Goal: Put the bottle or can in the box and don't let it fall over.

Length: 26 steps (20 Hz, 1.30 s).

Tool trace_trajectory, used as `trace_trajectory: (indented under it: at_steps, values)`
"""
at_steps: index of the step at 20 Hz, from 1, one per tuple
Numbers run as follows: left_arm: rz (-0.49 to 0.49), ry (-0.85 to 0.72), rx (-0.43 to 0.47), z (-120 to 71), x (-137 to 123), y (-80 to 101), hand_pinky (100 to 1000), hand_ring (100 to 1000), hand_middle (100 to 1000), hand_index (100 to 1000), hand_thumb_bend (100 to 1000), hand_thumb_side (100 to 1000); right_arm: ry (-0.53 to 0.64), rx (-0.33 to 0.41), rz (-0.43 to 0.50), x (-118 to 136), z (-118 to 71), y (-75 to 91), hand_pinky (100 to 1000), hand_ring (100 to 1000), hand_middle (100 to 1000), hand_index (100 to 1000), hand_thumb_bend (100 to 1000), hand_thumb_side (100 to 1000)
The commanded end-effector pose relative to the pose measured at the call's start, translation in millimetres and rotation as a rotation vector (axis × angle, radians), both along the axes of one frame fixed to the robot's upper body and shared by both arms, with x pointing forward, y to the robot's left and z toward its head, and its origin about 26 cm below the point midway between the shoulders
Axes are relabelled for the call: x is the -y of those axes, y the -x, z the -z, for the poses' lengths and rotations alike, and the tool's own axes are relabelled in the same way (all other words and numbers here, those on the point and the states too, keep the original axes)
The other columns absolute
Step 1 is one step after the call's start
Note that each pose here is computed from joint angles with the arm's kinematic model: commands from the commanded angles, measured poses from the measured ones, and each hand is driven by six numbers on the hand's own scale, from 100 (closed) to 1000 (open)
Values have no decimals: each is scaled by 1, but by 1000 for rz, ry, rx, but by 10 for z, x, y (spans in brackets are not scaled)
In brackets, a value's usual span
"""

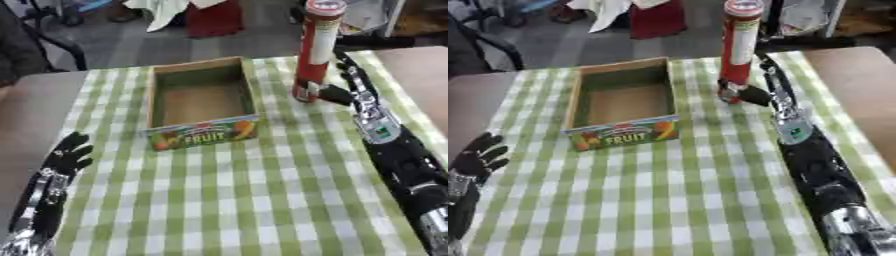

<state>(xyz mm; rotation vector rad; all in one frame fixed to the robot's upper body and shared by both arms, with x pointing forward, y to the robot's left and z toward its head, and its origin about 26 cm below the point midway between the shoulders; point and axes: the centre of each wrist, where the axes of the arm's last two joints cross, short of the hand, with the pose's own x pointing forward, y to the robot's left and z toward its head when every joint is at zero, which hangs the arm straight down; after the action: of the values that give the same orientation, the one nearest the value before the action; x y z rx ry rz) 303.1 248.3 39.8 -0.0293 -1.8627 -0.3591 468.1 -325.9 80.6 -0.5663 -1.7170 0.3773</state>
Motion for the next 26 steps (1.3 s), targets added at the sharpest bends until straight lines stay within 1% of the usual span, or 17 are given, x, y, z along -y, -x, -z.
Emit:
trace_trajectory:
  at_steps: [1,7,26]
  values:
    - [11,-9,31,-91,0,-34,887,891,887,971,537,864,13,47,35,131,-223,-55,1000,1000,1000,1000,676,393]
    - [16,-9,38,-108,10,-45,887,891,887,971,538,863,-2,63,55,183,-305,-78,1000,1000,1000,1000,675,394]
    - [48,-5,73,-216,89,-110,887,890,885,971,539,863,-29,70,111,346,-404,-95,1000,1000,1000,1000,675,397]
